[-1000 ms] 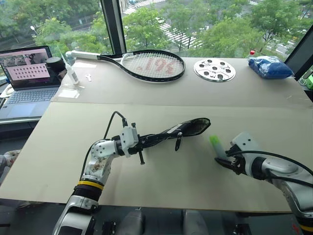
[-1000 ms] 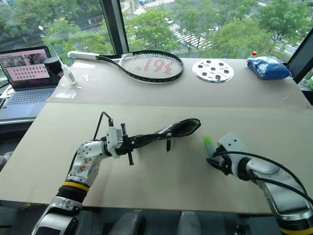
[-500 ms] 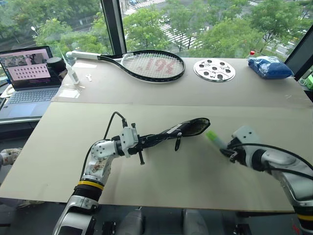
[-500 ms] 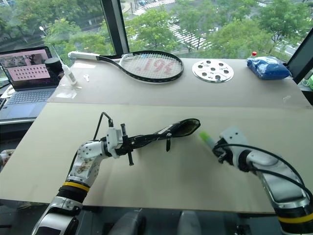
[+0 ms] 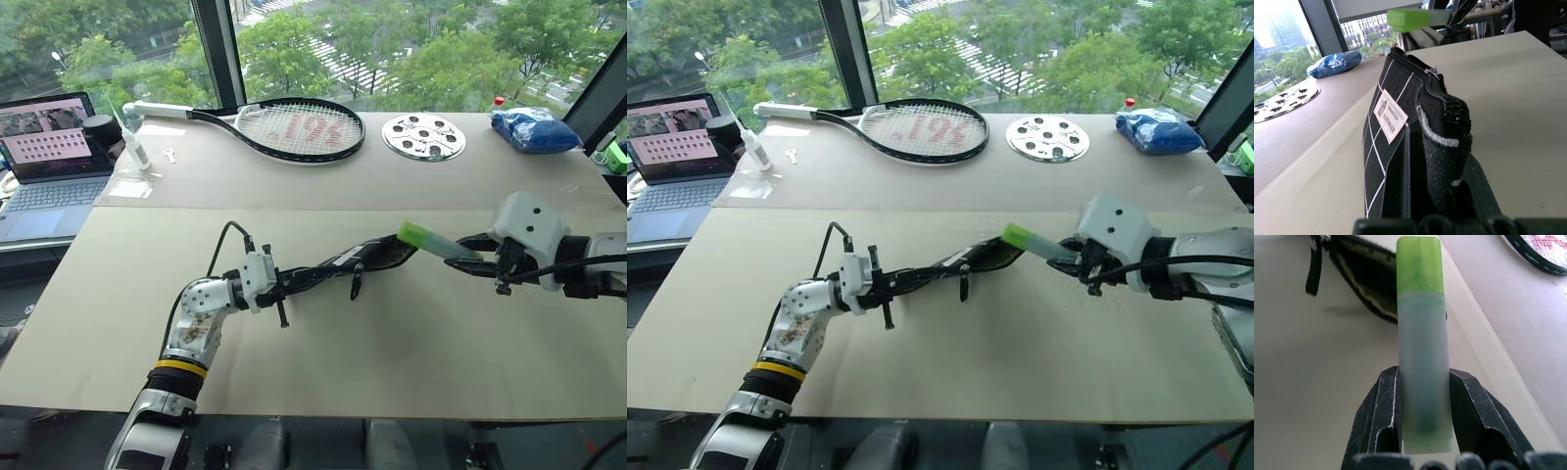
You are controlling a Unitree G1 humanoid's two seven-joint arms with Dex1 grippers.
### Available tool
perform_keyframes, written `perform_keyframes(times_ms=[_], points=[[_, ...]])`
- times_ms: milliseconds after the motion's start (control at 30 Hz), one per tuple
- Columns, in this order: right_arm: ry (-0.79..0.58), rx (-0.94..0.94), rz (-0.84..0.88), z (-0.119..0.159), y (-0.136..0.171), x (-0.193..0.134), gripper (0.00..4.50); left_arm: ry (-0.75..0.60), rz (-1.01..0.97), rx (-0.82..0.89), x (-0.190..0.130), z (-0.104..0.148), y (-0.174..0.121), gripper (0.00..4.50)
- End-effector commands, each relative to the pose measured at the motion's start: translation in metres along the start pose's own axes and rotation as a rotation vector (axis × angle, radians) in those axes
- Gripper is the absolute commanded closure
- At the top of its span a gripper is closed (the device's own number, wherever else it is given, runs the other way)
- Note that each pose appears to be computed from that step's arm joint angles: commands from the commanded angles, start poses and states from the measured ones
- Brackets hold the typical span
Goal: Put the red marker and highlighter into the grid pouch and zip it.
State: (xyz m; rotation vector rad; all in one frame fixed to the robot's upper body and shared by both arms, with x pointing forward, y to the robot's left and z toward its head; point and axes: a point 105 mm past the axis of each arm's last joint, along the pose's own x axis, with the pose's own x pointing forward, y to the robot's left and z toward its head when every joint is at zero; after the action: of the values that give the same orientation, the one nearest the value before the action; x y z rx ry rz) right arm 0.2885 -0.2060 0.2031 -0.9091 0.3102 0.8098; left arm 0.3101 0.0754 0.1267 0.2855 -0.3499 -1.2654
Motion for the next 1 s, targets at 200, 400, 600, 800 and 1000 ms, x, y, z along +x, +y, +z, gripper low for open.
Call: perform_keyframes(times_ms=[200,400,600,800,1000], points=[[0.124,-0.341,-0.048,0.0,-0.014,0.008,3.5,-0.025,0.001,0.031,0.002,0.01,0.002,4.5],[0.12,-0.527,0.003,0.014,-0.007,0.022,3.5,-0.026,-0.007,0.033,0.004,0.01,0.002,4.5],[0.068,-0.686,0.037,0.035,0.006,0.048,3.5,-0.028,-0.012,0.035,0.006,0.01,0.003,4.5],[-0.002,-0.793,0.044,0.056,0.018,0.07,3.5,-0.028,-0.013,0.034,0.006,0.01,0.003,4.5],[-0.101,-0.832,-0.006,0.075,0.027,0.093,3.5,-0.029,-0.01,0.035,0.005,0.011,0.001,4.5]])
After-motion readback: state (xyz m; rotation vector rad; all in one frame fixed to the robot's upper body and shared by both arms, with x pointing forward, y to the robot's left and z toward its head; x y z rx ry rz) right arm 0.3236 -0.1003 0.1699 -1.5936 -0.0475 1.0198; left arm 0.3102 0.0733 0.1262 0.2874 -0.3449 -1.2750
